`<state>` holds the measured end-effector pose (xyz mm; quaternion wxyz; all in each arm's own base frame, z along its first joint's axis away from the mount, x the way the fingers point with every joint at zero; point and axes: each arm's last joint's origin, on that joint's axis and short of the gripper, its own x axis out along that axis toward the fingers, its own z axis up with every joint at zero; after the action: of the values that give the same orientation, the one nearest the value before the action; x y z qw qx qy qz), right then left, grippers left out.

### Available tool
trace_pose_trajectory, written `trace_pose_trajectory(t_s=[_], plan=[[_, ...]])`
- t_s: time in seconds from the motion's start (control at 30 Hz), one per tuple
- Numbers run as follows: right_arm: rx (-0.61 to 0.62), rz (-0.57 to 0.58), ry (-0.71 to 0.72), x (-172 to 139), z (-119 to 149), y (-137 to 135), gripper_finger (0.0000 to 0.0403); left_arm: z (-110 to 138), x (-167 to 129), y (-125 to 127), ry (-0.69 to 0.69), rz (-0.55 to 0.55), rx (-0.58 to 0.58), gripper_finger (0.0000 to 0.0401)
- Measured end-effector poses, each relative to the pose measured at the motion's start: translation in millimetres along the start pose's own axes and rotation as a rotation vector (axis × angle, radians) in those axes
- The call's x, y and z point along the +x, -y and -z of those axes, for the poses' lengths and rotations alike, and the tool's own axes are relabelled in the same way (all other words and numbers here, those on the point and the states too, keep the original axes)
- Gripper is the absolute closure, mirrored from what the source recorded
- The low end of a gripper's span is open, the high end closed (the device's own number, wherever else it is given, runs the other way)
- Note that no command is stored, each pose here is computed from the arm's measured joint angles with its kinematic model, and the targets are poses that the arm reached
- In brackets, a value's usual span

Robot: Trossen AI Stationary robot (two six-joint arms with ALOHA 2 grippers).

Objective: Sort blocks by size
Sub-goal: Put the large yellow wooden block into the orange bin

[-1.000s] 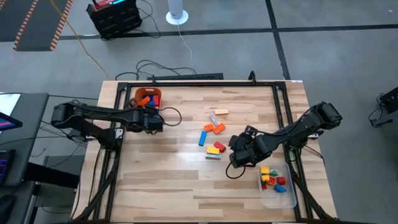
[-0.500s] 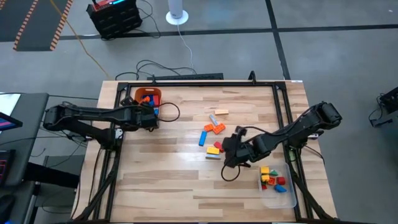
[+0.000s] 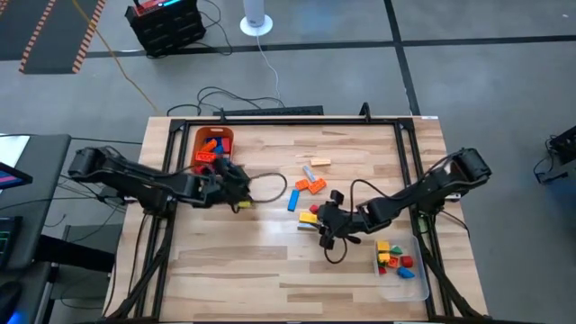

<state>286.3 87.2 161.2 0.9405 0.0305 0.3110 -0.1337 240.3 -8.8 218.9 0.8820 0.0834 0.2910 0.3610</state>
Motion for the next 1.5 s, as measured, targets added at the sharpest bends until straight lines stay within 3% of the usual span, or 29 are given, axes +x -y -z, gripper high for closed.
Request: trace_pose_trajectory(t_s=[0.13,0.33,0.7,1.13,1.37,1.5], plan=[[-0.012,-0.009,0.082,19.7,0.5,-3.0,0.0184,2.2,6.5,27.1,0.114,0.145,0.015,0.0177],[-0.043,0.016,0.047,43.9,18.5,-3.2,0.0184,1.9,6.4,46.3,0.170,0.203,0.043,0.0177],[-0.012,0.044,0.043,54.6,22.1,2.3,0.0184,2.7,5.6,45.5,0.165,0.202,0.046,0.0177],[-0.034,0.095,-0.057,58.5,30.0,14.9,0.0185,2.6,5.5,45.4,0.169,0.198,0.076,0.0177],[-0.034,0.095,-0.057,58.4,29.7,14.8,0.0241,2.6,5.5,45.4,0.168,0.199,0.066,0.0177],[-0.030,0.100,-0.055,59.2,28.8,16.7,0.0246,2.6,5.4,46.3,0.167,0.230,0.066,0.0177]])
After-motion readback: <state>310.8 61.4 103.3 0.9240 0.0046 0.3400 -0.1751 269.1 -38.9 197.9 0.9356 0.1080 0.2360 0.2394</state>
